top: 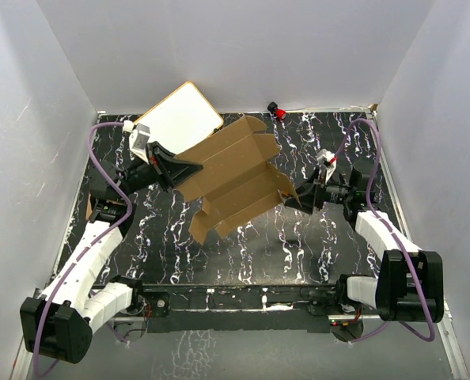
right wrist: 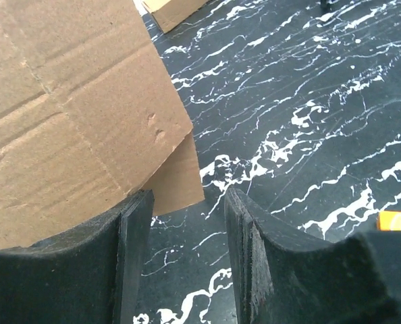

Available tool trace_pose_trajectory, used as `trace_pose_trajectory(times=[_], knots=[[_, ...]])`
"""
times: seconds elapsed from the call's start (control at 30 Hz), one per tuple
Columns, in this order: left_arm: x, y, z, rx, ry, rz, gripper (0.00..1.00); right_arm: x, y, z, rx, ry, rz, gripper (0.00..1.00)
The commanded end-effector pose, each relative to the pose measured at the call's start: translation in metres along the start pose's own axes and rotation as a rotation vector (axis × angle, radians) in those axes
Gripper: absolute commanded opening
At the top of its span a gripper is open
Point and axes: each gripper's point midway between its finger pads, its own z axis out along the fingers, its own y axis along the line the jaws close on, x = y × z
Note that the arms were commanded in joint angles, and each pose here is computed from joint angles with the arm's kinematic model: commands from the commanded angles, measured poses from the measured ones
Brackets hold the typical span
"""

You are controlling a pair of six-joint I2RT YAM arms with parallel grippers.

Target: Fold the paper box

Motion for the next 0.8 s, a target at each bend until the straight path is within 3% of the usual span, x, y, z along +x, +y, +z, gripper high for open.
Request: trace_pose_trajectory(times=[0.0, 0.3, 0.77], knots=[[-0.024, -0.017, 0.001, 0.053, -0.066, 0.061, 0.0, -0.019, 0.012, 0.004, -0.05, -0.034, -0.135, 0.52], [-0.027, -0.032, 0.002, 0.149, -0.09, 0.03, 0.0, -0.025, 0.001, 0.006, 0.009, -0.066, -0.091, 0.55], [-0.028, -0.053, -0.002, 0.264, -0.082, 0.021, 0.0, -0.041, 0.026, 0.002, -0.091, -0.072, -0.153, 0.59]])
